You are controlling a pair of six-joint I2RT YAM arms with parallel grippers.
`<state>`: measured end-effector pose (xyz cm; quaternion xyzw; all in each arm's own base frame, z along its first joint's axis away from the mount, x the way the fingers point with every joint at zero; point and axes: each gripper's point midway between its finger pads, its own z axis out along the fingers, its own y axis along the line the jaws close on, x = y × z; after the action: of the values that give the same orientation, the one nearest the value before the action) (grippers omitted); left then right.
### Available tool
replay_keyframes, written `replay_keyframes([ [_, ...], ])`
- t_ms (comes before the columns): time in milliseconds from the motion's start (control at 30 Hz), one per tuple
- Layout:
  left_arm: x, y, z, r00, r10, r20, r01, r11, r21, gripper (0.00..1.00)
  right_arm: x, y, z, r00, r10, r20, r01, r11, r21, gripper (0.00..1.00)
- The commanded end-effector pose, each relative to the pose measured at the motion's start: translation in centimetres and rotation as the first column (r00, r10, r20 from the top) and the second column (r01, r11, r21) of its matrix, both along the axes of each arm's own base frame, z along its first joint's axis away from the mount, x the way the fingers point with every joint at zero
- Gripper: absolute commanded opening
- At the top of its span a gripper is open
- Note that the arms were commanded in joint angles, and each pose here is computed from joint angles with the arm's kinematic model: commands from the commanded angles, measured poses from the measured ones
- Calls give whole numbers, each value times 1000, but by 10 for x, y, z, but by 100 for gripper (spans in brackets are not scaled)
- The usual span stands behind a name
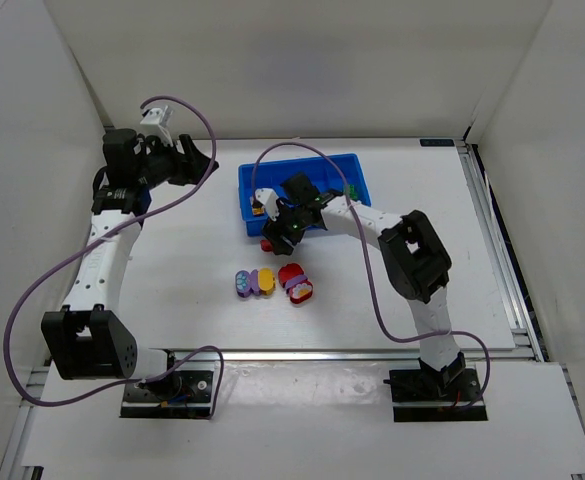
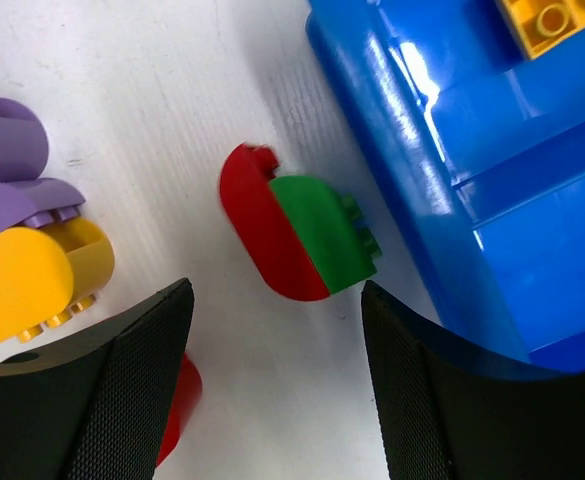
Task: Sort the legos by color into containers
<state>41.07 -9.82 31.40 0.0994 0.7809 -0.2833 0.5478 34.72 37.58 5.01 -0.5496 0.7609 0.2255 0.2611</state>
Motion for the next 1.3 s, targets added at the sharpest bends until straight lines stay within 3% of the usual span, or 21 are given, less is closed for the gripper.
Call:
replay_keyframes([
  [0, -4, 3, 10, 999, 10, 38, -11, 1000, 4, 75, 18, 14, 9, 998, -30, 48, 28, 999, 40, 72],
  [367, -4, 2, 3, 1000, 4, 23, -4, 1000, -1, 75, 10, 31, 3, 999, 19, 42, -22, 998, 65, 72],
  [967, -6, 4, -5, 1000, 12, -5, -13, 1000, -5, 75, -43, 74, 20, 957, 285, -51, -267, 938, 220, 71],
  [1100, -8, 3, -7, 1000, 12, -14, -13, 1000, -15, 75, -35, 70, 33, 975, 221, -22, -212, 956, 204, 71],
  [1267, -10, 2, -10, 1000, 15, -16, -16, 999, -31, 75, 3, 40, 41, 992, -121, 47, 117, 990, 80, 72],
])
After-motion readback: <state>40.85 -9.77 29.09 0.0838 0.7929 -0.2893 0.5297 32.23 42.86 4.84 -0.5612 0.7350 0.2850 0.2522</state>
